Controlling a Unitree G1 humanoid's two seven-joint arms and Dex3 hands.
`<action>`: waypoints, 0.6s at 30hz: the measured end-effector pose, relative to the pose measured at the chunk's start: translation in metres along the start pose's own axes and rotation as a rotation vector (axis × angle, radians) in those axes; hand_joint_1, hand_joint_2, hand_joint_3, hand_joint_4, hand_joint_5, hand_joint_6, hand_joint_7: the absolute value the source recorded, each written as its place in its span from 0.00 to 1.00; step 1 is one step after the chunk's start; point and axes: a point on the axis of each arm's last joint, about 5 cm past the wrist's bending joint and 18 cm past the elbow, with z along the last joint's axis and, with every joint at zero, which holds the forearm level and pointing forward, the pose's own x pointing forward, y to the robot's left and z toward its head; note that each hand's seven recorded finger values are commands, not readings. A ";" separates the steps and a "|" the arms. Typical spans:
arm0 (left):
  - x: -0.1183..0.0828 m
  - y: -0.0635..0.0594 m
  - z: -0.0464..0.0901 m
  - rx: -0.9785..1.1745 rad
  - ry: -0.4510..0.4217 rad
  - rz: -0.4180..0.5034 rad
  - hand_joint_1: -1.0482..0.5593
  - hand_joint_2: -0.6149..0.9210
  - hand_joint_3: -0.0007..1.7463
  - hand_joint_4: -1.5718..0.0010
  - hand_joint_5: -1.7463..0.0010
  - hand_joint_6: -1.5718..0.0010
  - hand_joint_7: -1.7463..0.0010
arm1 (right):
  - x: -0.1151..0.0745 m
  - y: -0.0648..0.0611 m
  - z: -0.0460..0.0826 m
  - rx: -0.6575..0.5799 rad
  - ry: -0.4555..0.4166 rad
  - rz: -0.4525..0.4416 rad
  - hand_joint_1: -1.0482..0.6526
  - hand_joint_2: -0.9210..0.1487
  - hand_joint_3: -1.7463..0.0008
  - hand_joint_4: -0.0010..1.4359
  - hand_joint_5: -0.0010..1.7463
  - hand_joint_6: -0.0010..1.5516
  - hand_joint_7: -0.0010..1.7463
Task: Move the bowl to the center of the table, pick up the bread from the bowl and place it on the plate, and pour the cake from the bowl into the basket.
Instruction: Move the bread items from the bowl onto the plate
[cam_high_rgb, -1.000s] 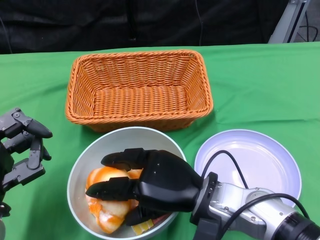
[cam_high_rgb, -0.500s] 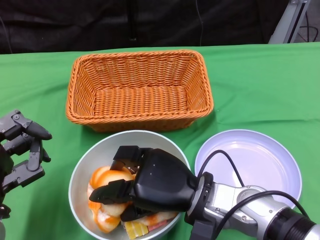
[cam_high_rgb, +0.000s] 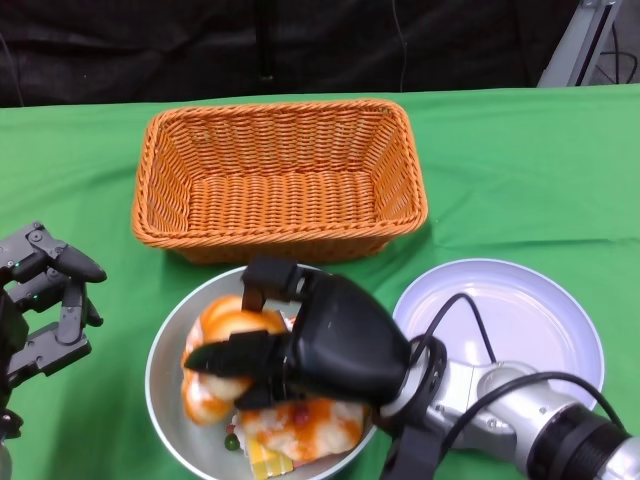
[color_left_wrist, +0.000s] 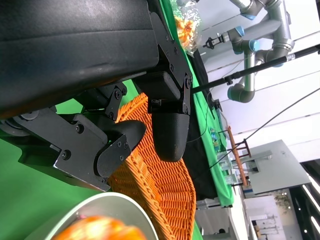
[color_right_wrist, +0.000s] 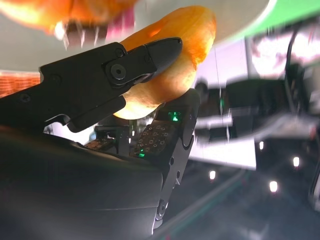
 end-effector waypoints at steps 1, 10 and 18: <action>0.000 0.000 0.000 0.001 0.000 -0.001 0.63 0.77 0.65 0.51 0.00 0.54 0.17 | 0.001 -0.002 -0.001 0.008 0.008 -0.015 0.43 0.03 1.00 0.43 0.86 0.56 0.38; 0.000 0.000 0.000 0.001 0.001 0.001 0.63 0.78 0.62 0.53 0.00 0.55 0.16 | 0.007 -0.024 -0.006 0.056 0.020 -0.082 0.44 0.03 1.00 0.48 0.74 0.55 0.39; 0.001 0.000 -0.003 0.000 0.008 0.011 0.64 0.78 0.63 0.53 0.00 0.54 0.16 | -0.007 -0.047 0.003 0.136 0.047 -0.119 0.43 0.08 1.00 0.47 0.68 0.52 0.45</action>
